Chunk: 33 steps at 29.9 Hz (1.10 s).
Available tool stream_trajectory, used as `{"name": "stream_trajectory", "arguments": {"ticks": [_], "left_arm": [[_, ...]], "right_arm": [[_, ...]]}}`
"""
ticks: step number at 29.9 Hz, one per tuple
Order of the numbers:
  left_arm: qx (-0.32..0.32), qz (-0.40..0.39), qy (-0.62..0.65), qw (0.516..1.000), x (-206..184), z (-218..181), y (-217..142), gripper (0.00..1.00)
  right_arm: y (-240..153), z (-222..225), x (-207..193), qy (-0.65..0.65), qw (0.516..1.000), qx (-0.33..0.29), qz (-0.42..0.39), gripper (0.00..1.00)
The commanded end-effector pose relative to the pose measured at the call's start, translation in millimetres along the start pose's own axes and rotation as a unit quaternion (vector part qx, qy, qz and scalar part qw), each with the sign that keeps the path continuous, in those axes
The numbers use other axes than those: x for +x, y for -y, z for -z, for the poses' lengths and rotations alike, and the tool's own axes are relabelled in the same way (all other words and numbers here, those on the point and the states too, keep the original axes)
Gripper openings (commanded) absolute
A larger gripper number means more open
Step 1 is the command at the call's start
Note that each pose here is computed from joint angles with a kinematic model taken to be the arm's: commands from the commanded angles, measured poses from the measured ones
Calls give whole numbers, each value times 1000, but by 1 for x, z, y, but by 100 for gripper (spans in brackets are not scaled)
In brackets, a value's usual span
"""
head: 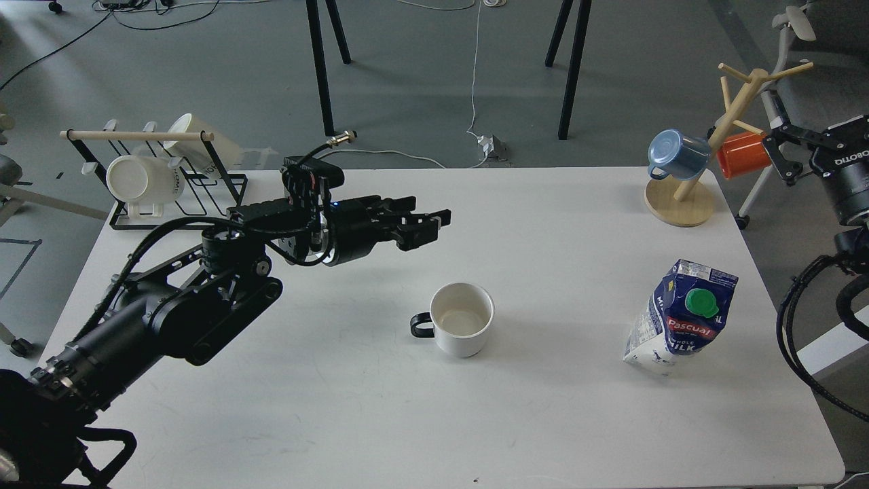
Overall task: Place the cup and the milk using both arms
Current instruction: 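Release the mug and retract the left arm to rest, then move the right gripper to the milk carton and grasp it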
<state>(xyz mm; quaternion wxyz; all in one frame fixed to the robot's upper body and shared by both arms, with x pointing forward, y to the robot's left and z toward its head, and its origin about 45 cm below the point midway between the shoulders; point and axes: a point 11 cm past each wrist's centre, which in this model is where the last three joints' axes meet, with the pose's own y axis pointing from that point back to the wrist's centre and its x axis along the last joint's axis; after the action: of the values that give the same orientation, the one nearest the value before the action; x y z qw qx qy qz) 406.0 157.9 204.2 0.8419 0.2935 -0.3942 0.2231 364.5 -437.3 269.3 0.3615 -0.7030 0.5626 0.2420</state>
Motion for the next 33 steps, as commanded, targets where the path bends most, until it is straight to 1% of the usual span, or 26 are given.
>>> {"name": "stream_trajectory", "arguments": {"ticks": [1, 3, 5, 7, 8, 11, 13, 16, 19, 22, 25, 28, 33], "left_arm": [[-41, -91, -99, 990, 48, 13, -33, 99], [-62, -143, -160, 975, 73, 22, -53, 99], [-88, -208, -247, 942, 100, 33, -76, 99], [-118, -273, -345, 890, 122, 50, -101, 99], [-130, -303, -398, 856, 130, 63, -114, 99], [-152, -377, -518, 753, 141, 101, -145, 99], [-153, -416, -566, 695, 138, 125, -161, 99], [-148, -453, -595, 647, 131, 151, -179, 99], [-139, -478, -612, 615, 122, 169, -190, 99], [-152, -489, -632, 582, 119, 175, -195, 99], [-157, -493, -639, 569, 118, 176, -195, 99], [-155, -493, -640, 569, 117, 176, -194, 99], [-139, -502, -640, 565, 108, 185, -199, 99]], "right_arm": [[-33, 3, 9, -1, 1000, -2, -20, 99], [-52, 5, 18, 1, 999, 3, -38, 99], [-73, 1, 24, 5, 998, -4, -56, 99], [-95, -7, 26, 14, 997, -11, -69, 99], [-107, -9, 27, 17, 997, -15, -76, 99], [-143, -26, 24, 49, 994, -19, -97, 99], [-166, -41, 21, 74, 991, -20, -113, 99], [-194, -59, 22, 98, 985, -27, -140, 99], [-229, -79, 28, 120, 975, -43, -183, 99], [-268, -112, 25, 154, 960, -65, -225, 99], [-291, -135, 20, 178, 948, -83, -250, 99], [-297, -152, 17, 192, 943, -91, -256, 99], [-289, -172, 9, 222, 941, -76, -245, 99]]}}
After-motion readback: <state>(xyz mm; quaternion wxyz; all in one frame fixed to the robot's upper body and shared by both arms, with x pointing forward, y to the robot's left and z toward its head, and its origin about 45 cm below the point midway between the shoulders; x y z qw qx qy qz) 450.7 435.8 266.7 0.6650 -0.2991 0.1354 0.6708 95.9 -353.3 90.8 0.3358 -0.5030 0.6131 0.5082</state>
